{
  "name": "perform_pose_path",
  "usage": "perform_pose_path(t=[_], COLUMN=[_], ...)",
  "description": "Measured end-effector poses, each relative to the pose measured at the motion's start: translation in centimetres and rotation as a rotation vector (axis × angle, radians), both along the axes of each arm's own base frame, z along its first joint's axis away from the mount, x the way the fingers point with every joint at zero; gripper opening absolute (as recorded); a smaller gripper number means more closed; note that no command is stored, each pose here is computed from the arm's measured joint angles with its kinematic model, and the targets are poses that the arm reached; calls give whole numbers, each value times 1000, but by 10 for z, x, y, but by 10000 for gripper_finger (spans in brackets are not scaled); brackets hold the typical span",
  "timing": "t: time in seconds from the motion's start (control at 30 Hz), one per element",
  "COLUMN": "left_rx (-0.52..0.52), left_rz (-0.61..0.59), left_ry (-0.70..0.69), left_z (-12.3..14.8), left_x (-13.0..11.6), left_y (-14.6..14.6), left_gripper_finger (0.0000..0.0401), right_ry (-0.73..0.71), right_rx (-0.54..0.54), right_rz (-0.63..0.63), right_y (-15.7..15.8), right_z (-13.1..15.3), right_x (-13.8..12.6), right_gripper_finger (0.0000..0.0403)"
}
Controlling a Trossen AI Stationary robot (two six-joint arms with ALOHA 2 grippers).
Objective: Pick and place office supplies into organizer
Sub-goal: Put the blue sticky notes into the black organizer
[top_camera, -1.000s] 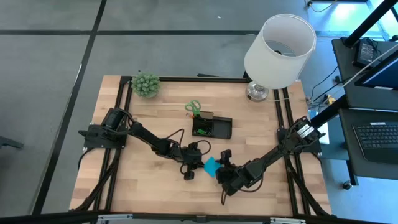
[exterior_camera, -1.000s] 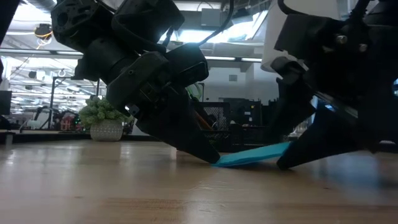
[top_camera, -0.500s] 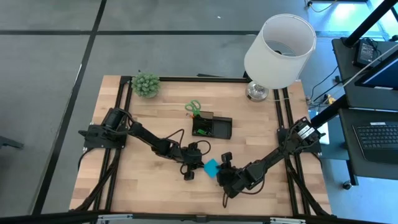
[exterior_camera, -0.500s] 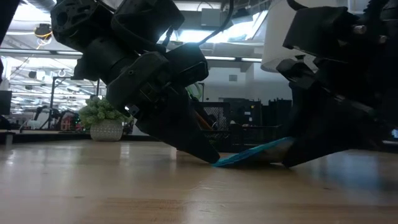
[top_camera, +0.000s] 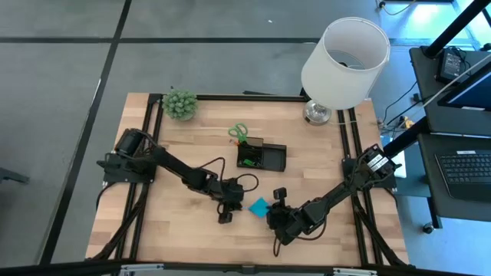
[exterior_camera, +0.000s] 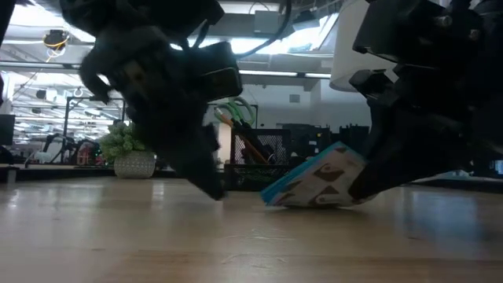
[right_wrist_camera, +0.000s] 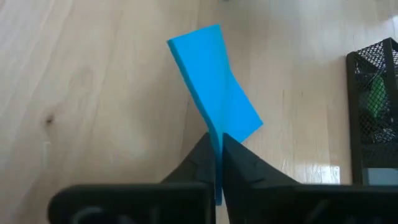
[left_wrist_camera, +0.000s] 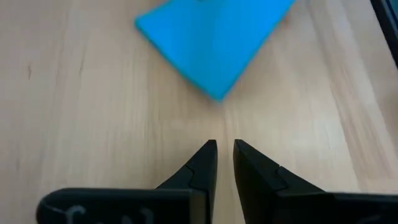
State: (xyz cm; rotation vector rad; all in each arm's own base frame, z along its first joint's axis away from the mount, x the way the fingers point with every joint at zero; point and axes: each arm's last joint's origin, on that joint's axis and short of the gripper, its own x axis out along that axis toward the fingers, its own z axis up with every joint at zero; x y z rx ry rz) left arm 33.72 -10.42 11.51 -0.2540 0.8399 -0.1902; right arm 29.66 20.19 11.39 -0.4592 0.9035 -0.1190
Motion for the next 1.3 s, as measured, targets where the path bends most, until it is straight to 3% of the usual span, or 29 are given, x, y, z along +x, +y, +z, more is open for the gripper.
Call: perform_pose_path(t=[0.2,0.43,0.67,0.93,1.07,1.3], left_rx=[-69,-44,42,154,153,141], left_rz=[-75,-114,-141,-89,-13,145], left_ry=[132,153,-9,-281,-349,-474], left_z=[26,67,116,172,172,150], left_x=[-19,-45,-69,-113,-146,-194], left_y=[2,10,19,43,58,75], left_gripper_finger=[47,47,47,47,47,47], right_ry=[5,64,23,86,150,195], right_rx=[18,6,60,27,-17,-47], right_rz=[-36,-179,-339,-518,-554,-567], right_y=[-1,-22,-54,-97,-113,-131], right_z=[13,59,101,128,128,128], right_x=[0,5,22,34,32,35], right_gripper_finger=[20,14,8,13,11,11])
